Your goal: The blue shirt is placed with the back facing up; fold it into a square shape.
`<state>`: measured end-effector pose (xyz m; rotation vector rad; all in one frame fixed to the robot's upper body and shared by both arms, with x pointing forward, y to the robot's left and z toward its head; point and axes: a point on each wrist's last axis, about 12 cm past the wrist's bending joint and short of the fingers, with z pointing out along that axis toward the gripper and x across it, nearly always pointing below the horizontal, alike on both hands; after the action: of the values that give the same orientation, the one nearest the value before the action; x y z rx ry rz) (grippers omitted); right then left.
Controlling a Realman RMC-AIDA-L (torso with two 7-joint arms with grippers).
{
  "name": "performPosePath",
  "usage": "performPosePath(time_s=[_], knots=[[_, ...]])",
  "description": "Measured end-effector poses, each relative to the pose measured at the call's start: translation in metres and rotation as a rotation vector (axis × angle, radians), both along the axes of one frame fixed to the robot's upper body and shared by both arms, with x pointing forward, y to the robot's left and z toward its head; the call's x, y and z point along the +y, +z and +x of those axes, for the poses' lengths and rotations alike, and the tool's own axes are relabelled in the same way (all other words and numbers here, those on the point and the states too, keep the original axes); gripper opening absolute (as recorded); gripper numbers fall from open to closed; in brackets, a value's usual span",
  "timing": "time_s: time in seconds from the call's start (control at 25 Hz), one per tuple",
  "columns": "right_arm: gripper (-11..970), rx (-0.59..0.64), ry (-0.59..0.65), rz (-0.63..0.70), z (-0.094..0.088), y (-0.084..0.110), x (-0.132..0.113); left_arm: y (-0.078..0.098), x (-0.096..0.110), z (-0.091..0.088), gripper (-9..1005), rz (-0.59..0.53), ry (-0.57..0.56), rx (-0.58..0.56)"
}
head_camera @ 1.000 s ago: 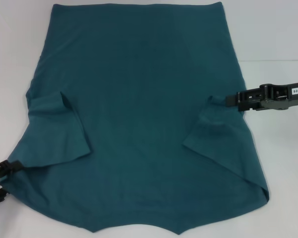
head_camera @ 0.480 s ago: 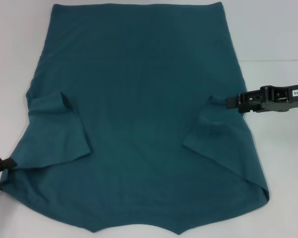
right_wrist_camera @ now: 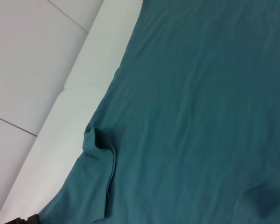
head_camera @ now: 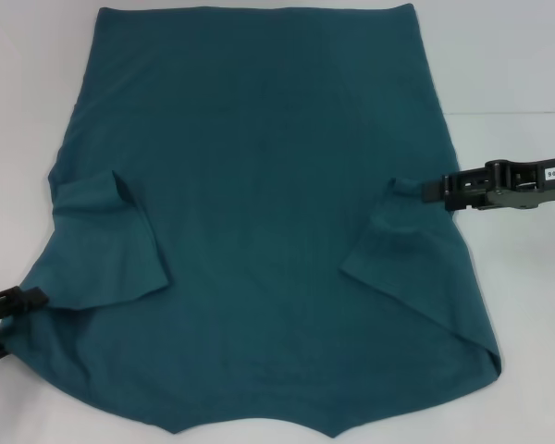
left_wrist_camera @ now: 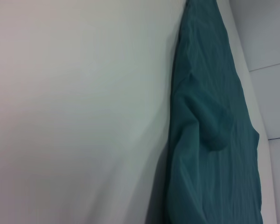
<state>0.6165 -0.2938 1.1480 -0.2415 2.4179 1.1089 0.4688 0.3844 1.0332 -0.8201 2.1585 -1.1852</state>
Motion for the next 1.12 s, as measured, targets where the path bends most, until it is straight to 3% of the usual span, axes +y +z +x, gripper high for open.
performPosePath(time_s=[0.08,0.2,0.64,0.84,1.12], knots=[[637,0.001,-0.001,0.000,0.000,0.000,0.000,0.000,0.000,0.000,682,0.001,0.001,-0.001],[637,0.002,-0.004,0.002,-0.001,-0.001,-0.001,0.000,0.002,-0.001,478,0.001,0.007,-0.004],[636,-0.001,-0.038,0.010,-0.002,-0.003,-0.008,0.001,0.000,-0.001,247,0.001,-0.008,-0.011],[636,-0.013,-0.042,0.001,-0.005,-0.007,-0.013,0.006,-0.004,0.001,17,0.000,-0.061,-0.052],[636,0.011,-0.032,-0.023,-0.012,-0.004,-0.030,0.015,-0.005,0.005,-2,-0.017,-0.096,-0.119]])
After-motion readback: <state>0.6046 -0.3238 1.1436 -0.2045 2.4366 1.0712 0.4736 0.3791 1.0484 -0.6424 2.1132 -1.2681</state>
